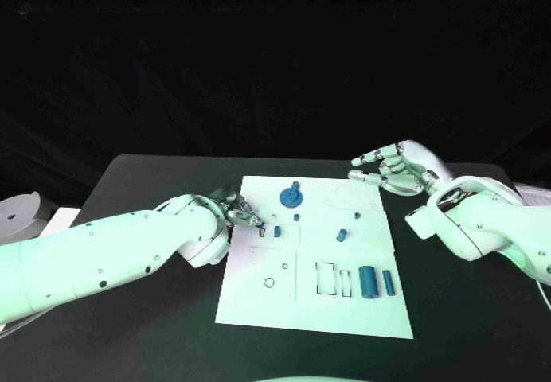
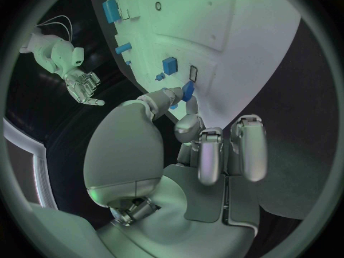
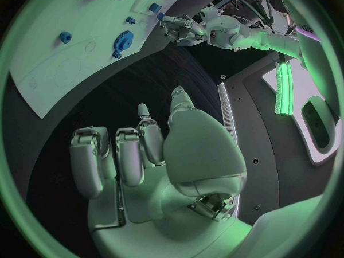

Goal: Assemble the parts on the task board

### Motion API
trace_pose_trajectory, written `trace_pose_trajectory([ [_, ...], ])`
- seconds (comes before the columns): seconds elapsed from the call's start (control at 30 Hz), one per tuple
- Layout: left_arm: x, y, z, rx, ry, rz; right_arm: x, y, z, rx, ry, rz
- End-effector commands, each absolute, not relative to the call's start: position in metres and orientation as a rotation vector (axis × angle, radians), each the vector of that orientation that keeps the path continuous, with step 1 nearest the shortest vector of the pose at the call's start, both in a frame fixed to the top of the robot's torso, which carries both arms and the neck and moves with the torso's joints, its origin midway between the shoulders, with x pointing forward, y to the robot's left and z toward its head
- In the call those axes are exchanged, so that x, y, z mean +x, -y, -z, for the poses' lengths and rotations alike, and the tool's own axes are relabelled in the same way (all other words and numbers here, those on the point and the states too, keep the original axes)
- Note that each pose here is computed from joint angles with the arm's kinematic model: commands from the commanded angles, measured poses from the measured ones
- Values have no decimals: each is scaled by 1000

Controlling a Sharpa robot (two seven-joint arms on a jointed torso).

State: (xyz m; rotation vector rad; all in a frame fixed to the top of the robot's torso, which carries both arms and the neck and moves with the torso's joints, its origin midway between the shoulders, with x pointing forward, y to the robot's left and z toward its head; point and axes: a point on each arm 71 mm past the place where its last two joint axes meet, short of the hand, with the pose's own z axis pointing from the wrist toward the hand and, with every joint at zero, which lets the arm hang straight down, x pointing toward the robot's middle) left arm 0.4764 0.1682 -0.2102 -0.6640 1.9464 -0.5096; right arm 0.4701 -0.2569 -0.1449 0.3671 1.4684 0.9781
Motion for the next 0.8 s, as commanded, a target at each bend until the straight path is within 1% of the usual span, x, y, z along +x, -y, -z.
trace_pose_trajectory([
  [0.03,476,-166,211,-633,-1963,501,470,256,144,355,-1467,-985],
  [0.8,475,-158,215,-579,-2030,501,469,255,144,354,-1466,-987],
])
